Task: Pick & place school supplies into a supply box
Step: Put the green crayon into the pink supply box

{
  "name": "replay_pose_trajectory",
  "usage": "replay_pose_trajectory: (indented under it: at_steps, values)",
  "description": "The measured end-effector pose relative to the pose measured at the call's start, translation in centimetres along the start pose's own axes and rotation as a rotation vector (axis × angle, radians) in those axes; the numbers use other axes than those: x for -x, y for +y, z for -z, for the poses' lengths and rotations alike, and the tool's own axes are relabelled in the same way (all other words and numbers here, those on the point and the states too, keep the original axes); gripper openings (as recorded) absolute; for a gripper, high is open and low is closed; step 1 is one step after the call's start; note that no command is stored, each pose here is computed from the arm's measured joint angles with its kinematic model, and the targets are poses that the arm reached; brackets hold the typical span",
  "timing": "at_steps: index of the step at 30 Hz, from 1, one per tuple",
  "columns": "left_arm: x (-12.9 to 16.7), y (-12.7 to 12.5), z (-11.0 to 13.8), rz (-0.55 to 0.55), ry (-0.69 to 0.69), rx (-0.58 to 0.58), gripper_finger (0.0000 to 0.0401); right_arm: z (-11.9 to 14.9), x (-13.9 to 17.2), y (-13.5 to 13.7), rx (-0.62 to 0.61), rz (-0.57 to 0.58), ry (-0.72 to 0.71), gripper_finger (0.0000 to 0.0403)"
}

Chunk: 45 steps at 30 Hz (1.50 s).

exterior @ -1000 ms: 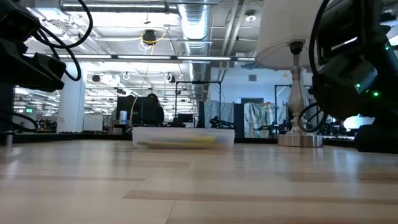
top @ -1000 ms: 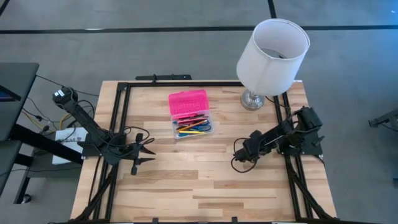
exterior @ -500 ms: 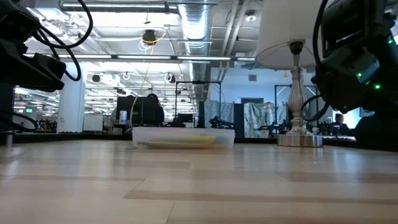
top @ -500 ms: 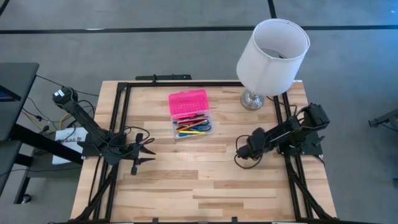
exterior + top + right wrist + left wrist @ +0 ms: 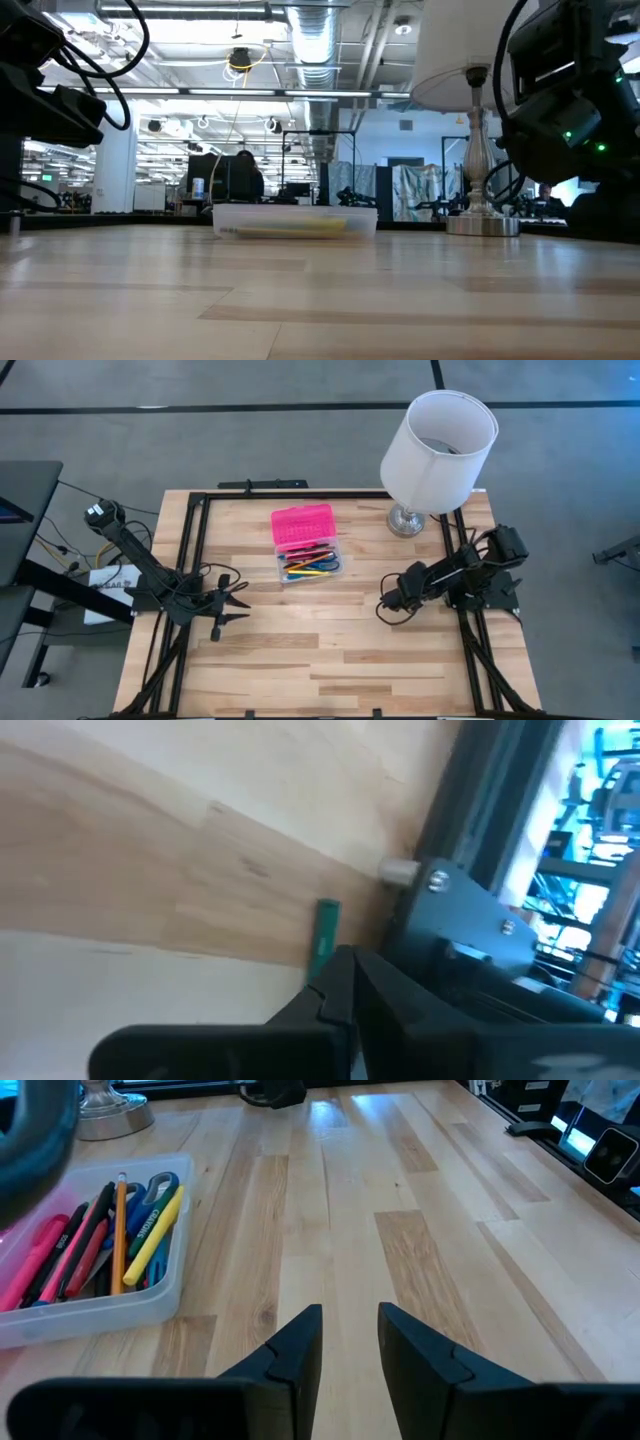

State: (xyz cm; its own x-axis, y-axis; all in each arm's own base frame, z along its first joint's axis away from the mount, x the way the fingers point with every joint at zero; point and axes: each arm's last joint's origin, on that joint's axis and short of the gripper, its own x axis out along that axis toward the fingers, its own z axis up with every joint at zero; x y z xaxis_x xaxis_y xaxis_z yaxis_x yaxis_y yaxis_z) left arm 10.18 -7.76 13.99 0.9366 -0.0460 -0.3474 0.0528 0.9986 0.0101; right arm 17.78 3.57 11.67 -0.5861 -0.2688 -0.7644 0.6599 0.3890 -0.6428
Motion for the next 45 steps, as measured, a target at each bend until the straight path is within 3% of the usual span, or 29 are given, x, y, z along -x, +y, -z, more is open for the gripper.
replay_pose_trajectory:
  at_steps: [13,27,34,38,45]
  values:
    - [0.0,0.0,0.0,0.008,0.004,0.007,0.0096,-0.7,-0.3,-0.3,-0.011,-0.002,0.037,0.0]
    - [0.0,-0.1,0.1,0.024,0.01,0.008,0.0096,-0.7,-1.4,-0.6,0.26,0.001,0.093,0.0]
    - [0.0,0.0,0.1,0.019,0.015,0.011,0.0096,-0.7,-1.6,-0.6,0.303,-0.014,0.105,0.0]
    - [0.0,0.0,0.1,0.019,0.015,0.012,0.0096,-0.7,-2.1,0.0,0.36,-0.086,0.102,0.0]
    - [0.0,0.0,0.1,0.017,0.016,0.01,0.0096,-0.6,-2.2,0.0,0.322,-0.096,0.113,0.0]
